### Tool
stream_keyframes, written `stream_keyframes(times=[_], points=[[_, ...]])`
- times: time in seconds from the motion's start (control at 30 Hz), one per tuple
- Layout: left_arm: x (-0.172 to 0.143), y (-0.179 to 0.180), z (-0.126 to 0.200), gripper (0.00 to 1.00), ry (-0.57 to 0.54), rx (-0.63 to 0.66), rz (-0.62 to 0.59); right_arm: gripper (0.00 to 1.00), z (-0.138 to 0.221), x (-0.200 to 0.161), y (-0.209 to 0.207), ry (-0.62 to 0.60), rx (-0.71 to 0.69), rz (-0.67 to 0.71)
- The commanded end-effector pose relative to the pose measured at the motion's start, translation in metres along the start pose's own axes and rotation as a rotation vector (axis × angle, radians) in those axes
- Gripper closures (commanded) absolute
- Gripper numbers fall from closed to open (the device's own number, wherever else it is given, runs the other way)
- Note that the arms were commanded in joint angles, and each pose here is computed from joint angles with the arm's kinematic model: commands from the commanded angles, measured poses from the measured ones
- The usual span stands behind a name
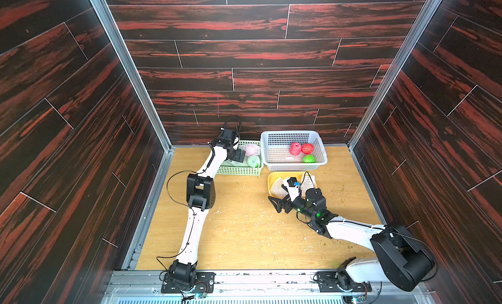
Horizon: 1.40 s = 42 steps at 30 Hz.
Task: Remove foam nets from apples
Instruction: Pick up the apple from the basket.
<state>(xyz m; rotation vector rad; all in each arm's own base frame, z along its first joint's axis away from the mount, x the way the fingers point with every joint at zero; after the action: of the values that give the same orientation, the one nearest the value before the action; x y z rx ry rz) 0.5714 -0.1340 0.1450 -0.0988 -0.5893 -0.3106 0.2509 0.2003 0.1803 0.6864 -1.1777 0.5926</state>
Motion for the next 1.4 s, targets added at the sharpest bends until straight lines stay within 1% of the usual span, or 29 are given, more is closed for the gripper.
stream_keyframes(times=[0.0, 0.13, 0.33, 0.43, 0.5, 0.6, 0.7, 0.8, 0.97, 1.07, 1.23, 1.37], points=[[0.001, 0.000, 0.003, 0.00, 0.004, -0.026, 0.007, 0.02, -0.002, 0.007, 0.002, -0.010, 0.005, 0.003], [-0.003, -0.001, -0.005, 0.01, 0.014, -0.043, 0.019, 0.02, -0.002, 0.007, 0.001, -0.009, -0.005, 0.007], [-0.004, 0.001, -0.009, 0.12, 0.005, -0.033, 0.018, 0.02, -0.003, 0.006, 0.002, -0.003, -0.003, 0.005], [-0.003, 0.001, -0.007, 0.20, -0.003, -0.023, 0.022, 0.02, -0.003, 0.005, 0.001, 0.001, -0.008, 0.006], [-0.002, 0.001, -0.005, 0.22, -0.014, -0.015, 0.023, 0.02, -0.004, 0.005, 0.001, 0.001, -0.008, 0.004], [0.001, 0.002, 0.001, 0.30, -0.024, -0.009, 0.023, 0.02, -0.005, 0.005, 0.001, 0.007, -0.004, 0.000], [0.003, 0.003, 0.007, 0.31, -0.033, 0.001, 0.019, 0.02, -0.006, 0.005, 0.000, 0.006, -0.005, -0.001], [0.006, 0.002, 0.014, 0.36, -0.040, 0.004, 0.017, 0.02, -0.006, 0.005, 0.001, 0.006, 0.000, -0.002], [0.012, 0.000, 0.031, 0.38, -0.072, -0.017, 0.021, 0.01, -0.006, 0.006, 0.001, 0.007, -0.002, -0.004], [0.018, -0.001, 0.047, 0.37, -0.097, -0.020, 0.021, 0.02, -0.005, 0.006, 0.001, 0.004, -0.005, -0.003], [0.029, -0.002, 0.080, 0.38, -0.140, -0.021, 0.021, 0.02, -0.004, 0.006, 0.001, 0.002, -0.006, -0.001], [0.033, -0.007, 0.112, 0.37, -0.147, -0.050, 0.023, 0.02, -0.003, 0.007, 0.001, -0.003, -0.010, 0.000]])
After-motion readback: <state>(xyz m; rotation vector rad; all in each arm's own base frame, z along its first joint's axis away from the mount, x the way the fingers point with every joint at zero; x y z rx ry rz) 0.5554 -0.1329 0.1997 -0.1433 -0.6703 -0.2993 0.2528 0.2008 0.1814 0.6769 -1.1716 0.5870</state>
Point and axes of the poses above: each gripper's point midway between its finger pads, its own z axis back along the fingers, its own y axis along the line the jaws close on, x = y × z, the point moved 9 cm from there along z, back along the fingers, and after that the axes turned 2 degrees about -z, right-handed, at the moved point
